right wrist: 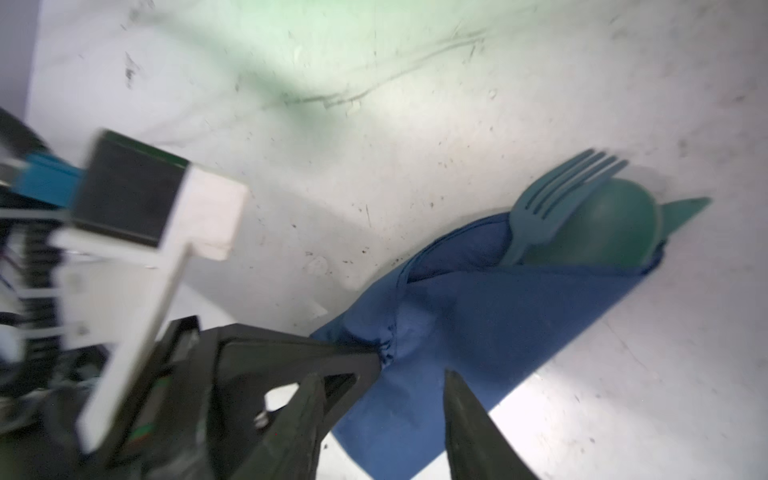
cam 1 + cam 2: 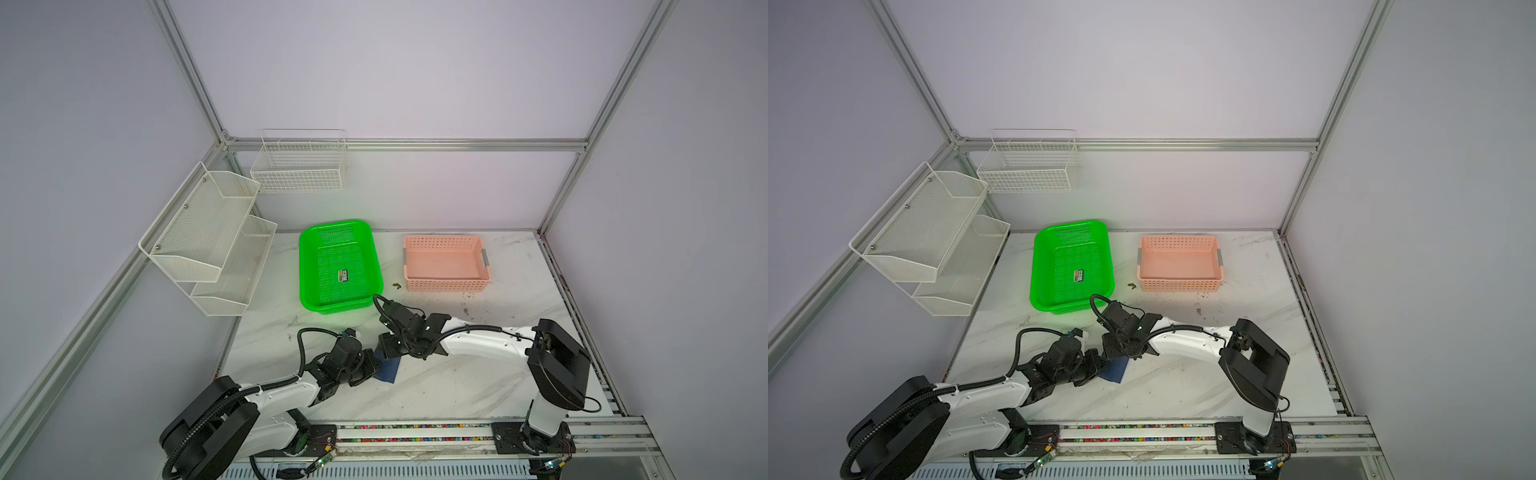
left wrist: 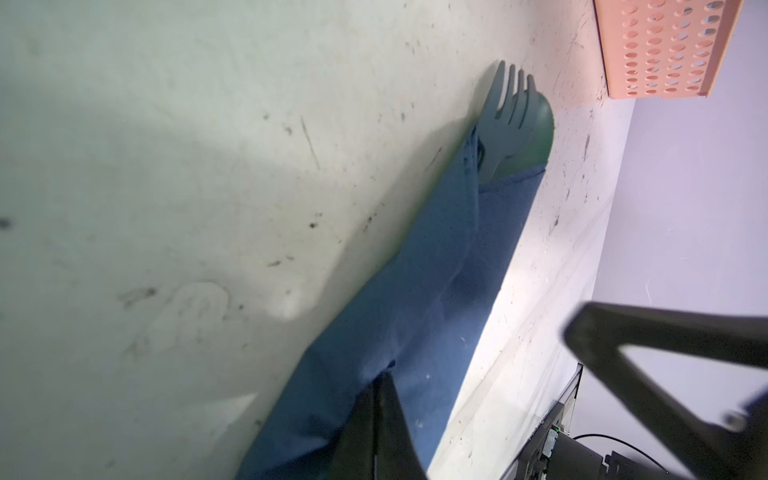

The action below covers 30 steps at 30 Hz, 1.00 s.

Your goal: Place the utensils on the paper napkin and roll it up

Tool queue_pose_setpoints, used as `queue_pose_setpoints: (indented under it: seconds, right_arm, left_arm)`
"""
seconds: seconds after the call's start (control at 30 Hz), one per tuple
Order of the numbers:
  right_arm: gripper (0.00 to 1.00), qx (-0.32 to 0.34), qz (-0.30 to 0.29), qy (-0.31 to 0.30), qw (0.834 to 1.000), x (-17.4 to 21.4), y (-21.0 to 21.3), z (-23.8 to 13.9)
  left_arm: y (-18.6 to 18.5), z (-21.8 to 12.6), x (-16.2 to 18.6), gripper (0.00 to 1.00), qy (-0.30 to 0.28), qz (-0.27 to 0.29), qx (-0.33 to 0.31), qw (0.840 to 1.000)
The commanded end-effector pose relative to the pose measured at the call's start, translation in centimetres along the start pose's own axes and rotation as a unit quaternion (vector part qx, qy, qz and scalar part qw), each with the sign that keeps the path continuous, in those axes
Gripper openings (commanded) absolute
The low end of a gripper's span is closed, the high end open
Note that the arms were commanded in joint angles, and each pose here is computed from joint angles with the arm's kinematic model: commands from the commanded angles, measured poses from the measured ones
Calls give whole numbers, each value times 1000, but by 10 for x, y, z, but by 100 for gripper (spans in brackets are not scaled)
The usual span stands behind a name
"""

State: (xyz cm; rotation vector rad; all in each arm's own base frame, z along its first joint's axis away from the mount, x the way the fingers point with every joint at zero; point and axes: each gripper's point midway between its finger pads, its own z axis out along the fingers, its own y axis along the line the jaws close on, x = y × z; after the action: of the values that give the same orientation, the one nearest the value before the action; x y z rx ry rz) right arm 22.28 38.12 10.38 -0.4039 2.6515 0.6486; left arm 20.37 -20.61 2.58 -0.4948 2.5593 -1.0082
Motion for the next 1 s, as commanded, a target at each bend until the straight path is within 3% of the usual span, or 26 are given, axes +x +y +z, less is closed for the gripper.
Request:
queue_pose_setpoints:
  seconds: [0.0,0.2,0.53,0.97]
  right_arm:
    - [50,66,46,-5,997,-5,-38,-12]
    - [50,98,57,30,993,12,-64,6]
    - [51,102,43,59,992,20,-66,33]
    - [50,97,40,61,993,16,-60,33]
  left_arm:
    - [26,1,11,0,15,-10,-44,999]
    - [21,-1,10,0,10,-13,-37,999]
    - [14,-3,12,0,6,-12,-29,999]
    - [2,-5,11,0,-4,-19,-20,1000]
